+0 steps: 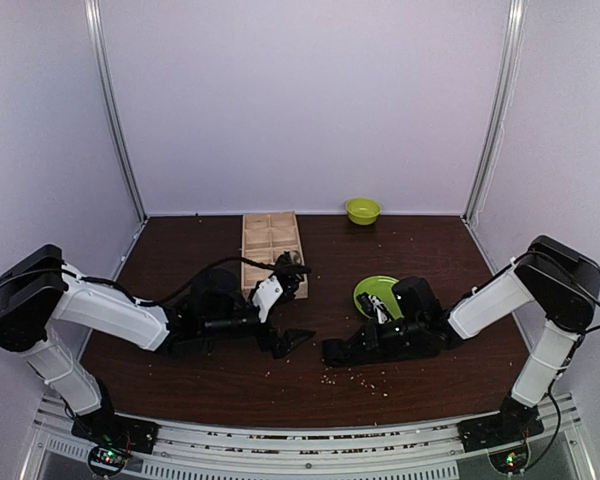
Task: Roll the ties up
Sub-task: Roll the tie at the center of the board.
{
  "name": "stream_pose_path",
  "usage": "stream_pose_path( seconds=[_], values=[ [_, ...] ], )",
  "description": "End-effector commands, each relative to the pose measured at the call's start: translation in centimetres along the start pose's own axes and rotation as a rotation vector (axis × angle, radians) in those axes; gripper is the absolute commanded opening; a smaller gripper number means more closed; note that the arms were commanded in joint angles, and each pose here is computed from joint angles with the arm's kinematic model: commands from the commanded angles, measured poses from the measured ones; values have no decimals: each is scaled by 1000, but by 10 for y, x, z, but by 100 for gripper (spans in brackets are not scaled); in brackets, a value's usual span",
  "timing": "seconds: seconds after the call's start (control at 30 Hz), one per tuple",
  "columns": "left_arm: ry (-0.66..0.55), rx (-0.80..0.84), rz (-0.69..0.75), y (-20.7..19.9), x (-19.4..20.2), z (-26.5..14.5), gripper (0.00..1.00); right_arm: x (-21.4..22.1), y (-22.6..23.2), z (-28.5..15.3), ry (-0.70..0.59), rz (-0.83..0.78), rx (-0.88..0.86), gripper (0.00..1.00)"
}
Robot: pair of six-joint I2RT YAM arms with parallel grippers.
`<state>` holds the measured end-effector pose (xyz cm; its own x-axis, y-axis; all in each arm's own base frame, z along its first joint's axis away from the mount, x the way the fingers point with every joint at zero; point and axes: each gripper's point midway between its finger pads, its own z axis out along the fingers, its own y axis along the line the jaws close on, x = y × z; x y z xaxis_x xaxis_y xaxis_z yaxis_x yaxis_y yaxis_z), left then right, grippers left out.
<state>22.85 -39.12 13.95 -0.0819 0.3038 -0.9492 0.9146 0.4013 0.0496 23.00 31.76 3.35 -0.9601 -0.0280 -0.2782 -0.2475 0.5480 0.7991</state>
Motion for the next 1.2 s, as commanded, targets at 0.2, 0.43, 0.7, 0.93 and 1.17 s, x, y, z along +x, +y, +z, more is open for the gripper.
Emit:
stream_pose_path(
  seconds=[0.2,0.43,0.7,0.93,1.17],
  values=[
    [-66,71,-8,-22,16,29,98,31,-63,-1,61,68,163,0],
    [-37,133,2,-45,47,77,97,37,-72,-3,54,77,182,0],
    [-33,143,-37,-47,70,105,89,38,-71,-2,41,96,156,0],
    [59,184,-12,-54,86,112,59,34,-66,-2,25,103,140,0],
    [259,220,48,-58,113,95,42,16,-39,-14,-22,66,102,22]
  ],
)
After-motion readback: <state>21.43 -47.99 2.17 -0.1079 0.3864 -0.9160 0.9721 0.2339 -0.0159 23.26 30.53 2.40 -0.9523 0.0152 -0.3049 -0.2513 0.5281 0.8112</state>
